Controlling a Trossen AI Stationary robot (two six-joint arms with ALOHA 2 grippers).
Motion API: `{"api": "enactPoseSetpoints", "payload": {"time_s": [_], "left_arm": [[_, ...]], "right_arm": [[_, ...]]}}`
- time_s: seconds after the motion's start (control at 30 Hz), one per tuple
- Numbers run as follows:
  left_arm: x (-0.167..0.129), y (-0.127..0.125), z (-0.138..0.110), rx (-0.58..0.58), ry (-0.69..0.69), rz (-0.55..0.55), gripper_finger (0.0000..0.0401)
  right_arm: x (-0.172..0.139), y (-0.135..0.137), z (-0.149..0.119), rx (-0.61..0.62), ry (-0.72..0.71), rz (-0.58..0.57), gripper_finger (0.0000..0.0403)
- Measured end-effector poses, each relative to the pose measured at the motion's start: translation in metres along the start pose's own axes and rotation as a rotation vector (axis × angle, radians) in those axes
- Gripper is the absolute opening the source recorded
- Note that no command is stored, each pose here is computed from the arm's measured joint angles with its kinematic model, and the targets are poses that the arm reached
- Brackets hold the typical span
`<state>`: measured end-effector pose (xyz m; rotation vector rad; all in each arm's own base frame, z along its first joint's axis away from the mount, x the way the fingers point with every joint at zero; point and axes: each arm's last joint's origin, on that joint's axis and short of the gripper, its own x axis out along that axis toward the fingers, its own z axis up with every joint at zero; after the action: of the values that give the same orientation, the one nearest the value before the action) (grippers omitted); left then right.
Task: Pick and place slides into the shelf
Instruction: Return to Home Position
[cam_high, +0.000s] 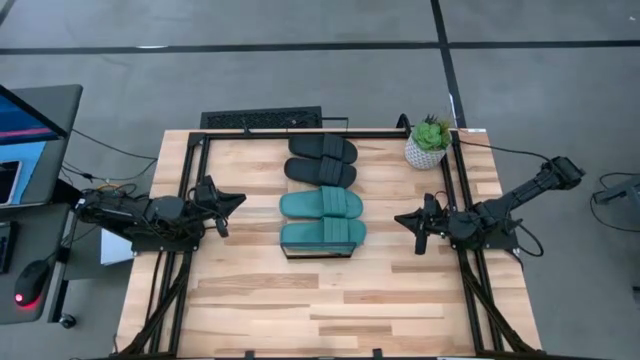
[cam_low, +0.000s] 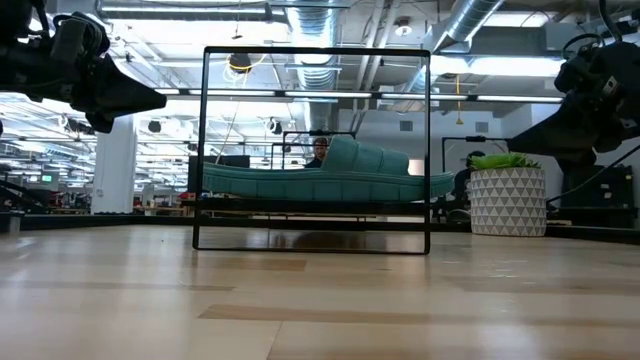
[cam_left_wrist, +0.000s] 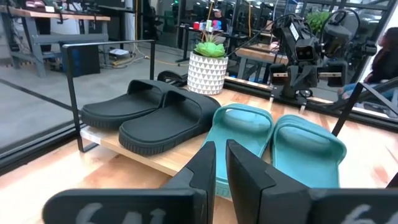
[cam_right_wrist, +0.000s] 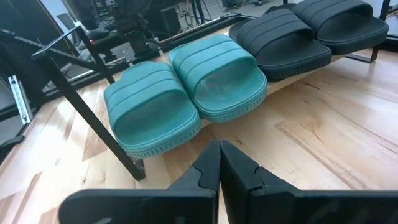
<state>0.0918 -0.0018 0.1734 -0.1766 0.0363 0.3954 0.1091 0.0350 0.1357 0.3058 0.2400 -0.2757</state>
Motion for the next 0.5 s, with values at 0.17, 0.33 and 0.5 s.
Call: {"api": "enactPoseSetpoints", "payload": {"time_s": [0.17, 0.33, 0.5], "left_arm": [[0.0000, 0.0000, -0.0001, 0.002, 0.001, 0.000, 0.0027], [0.0000, 0.0000, -0.0002, 0.005, 0.001, 0.000, 0.0027], [0.0001, 0.0000, -0.0003, 0.007, 0.001, 0.000, 0.0027]], "right_arm": [[0.0000, 0.0000, 0.0000, 0.000, 0.000, 0.000, 0.0000], [0.0000, -0.0001, -0.0001, 0.000, 0.000, 0.000, 0.0000], [0.0000, 0.0000, -0.0001, 0.000, 0.000, 0.000, 0.0000]]}}
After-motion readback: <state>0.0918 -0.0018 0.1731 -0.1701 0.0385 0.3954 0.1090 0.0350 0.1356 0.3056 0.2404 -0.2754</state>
